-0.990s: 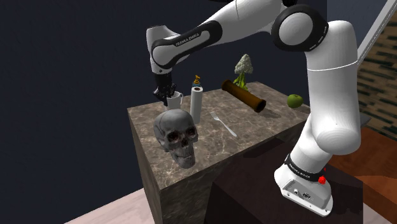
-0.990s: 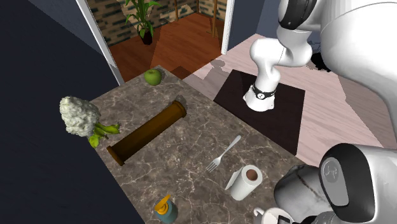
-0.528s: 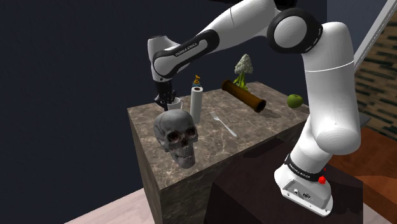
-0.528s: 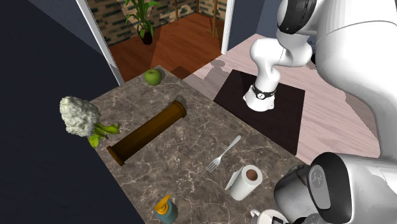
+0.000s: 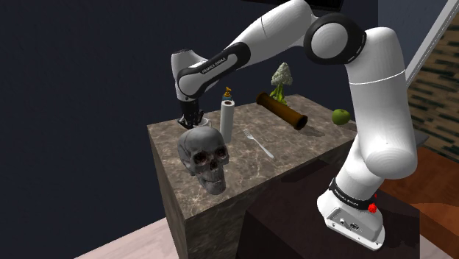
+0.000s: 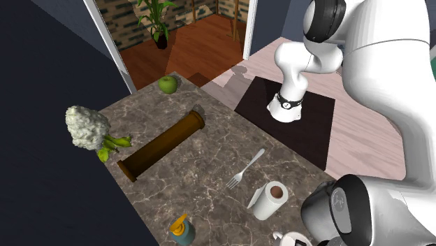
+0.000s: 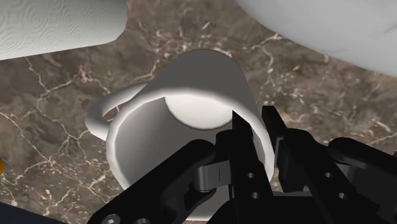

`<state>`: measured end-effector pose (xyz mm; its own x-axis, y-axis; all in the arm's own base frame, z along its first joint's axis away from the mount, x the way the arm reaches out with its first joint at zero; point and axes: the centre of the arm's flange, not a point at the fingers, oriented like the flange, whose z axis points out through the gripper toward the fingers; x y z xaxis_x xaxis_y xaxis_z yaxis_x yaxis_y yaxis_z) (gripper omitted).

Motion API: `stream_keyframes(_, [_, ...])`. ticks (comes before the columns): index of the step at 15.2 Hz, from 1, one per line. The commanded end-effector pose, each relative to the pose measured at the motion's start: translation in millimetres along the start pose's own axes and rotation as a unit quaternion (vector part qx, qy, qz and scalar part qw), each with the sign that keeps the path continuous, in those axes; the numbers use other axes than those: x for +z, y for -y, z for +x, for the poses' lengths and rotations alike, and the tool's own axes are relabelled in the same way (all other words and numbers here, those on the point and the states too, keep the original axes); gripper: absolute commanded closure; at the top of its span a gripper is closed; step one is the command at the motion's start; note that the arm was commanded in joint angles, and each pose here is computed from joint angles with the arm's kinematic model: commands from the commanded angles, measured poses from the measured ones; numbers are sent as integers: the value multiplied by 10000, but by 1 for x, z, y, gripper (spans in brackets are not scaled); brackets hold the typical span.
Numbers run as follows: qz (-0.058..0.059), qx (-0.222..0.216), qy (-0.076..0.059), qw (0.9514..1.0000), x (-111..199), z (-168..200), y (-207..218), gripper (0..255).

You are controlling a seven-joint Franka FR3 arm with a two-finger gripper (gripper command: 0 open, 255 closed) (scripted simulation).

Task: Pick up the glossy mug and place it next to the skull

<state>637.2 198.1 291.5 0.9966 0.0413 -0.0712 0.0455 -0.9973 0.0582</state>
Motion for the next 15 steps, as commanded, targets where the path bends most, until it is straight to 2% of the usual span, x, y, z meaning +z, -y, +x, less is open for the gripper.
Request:
stream_keyframes(1, [1, 0, -3, 10000, 0, 0, 0, 255])
stream_keyframes(4, [1, 0, -3, 10000, 0, 0, 0, 255])
stream_keyframes(5, [1, 0, -3, 10000, 0, 0, 0, 0])
stream_keyframes(10, [1, 0, -3, 10000, 0, 0, 0, 0])
stream_keyframes(14, [1, 0, -3, 10000, -50, 0, 0, 0])
stream_keyframes(15, [1, 0, -3, 10000, -50, 0, 0, 0])
